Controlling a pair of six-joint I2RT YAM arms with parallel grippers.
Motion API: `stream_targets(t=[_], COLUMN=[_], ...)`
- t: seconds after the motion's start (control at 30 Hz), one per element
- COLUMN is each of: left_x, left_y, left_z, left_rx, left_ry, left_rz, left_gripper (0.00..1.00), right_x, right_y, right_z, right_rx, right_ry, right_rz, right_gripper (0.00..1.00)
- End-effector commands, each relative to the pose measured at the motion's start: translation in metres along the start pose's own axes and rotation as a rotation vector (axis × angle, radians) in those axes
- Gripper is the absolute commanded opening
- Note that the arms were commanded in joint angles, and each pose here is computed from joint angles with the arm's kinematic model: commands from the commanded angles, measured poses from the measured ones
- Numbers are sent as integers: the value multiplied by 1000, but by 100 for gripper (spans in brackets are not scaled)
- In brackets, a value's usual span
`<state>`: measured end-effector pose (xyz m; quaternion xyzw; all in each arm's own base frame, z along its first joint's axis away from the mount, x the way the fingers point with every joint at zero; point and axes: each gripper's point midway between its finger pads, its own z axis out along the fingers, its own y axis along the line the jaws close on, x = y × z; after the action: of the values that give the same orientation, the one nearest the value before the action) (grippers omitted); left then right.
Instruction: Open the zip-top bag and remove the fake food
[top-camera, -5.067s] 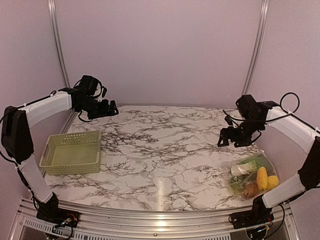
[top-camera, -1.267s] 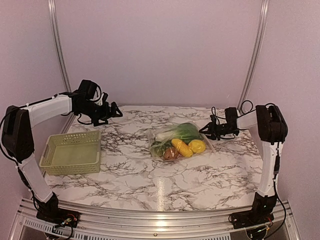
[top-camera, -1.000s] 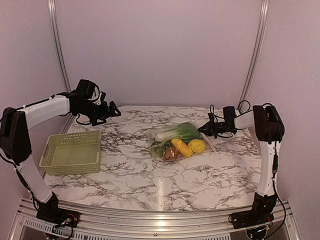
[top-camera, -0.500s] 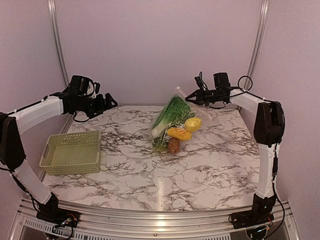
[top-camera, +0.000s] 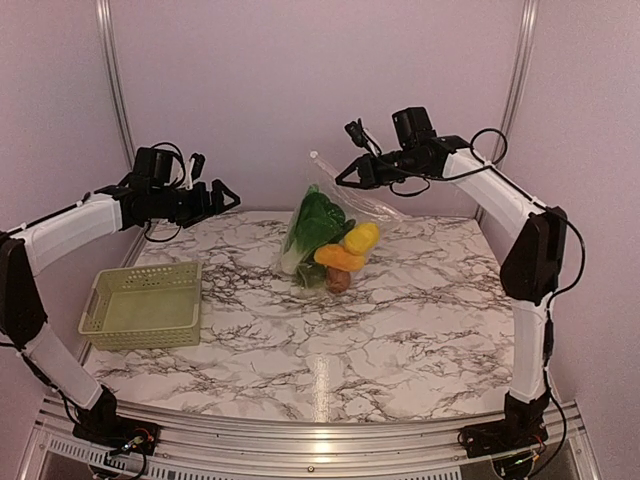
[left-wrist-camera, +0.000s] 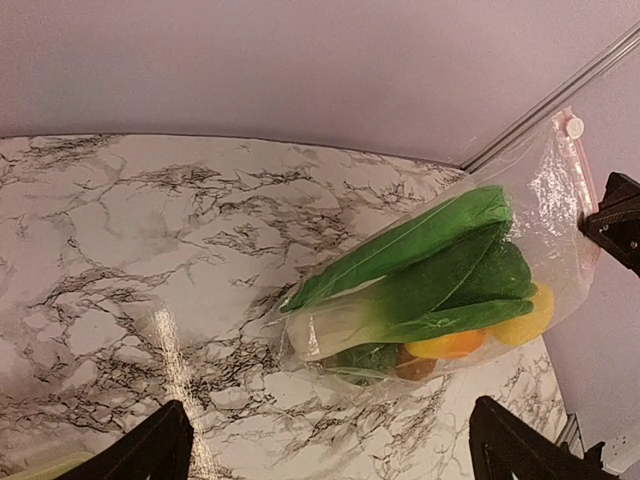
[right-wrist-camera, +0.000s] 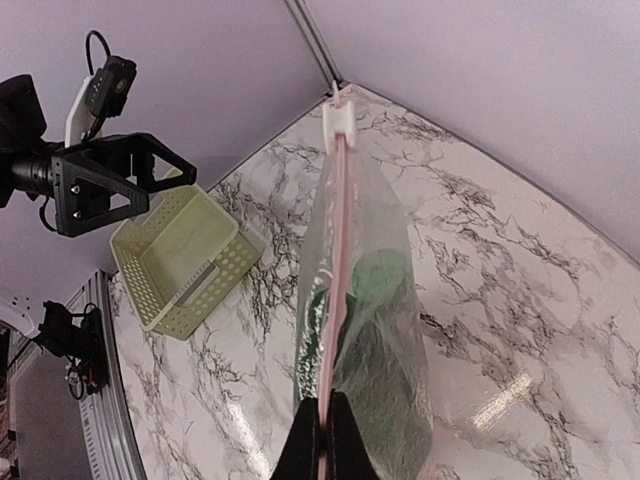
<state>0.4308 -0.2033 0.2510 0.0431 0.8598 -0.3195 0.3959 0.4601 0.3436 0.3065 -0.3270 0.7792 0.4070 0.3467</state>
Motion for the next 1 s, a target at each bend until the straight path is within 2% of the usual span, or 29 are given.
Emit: stream_targets(t=[0.0, 0.2, 0.33, 0.43, 0.6, 0.73, 0.97], left_x=[-15, -18, -2, 18, 62, 78, 75], left_y=[-28, -63, -93, -113, -141, -156, -164], left_z=[-26, -55, -83, -94, -98, -101, -90], left_rx=[100, 252, 360, 431, 486, 552, 575], left_ry=[-86, -227, -310, -302, -218, -195, -201], left_rz=[107, 197, 310, 376, 535, 593, 618], left_gripper=[99, 99, 99, 98, 93, 86, 85], right_x=[-17, 8, 23, 52, 81, 81, 66], right_y=[79, 142, 160, 155, 160, 168, 187], right_z=[-13, -12, -22, -15, -6, -13, -29], right_rx=[22, 26, 35, 26, 11, -10, -51], right_ry=[0, 58, 74, 122, 159, 136, 65], right_rz=[-209, -355, -418, -438, -482, -508, -564], right_gripper=[0, 0, 0, 0, 0, 0, 0])
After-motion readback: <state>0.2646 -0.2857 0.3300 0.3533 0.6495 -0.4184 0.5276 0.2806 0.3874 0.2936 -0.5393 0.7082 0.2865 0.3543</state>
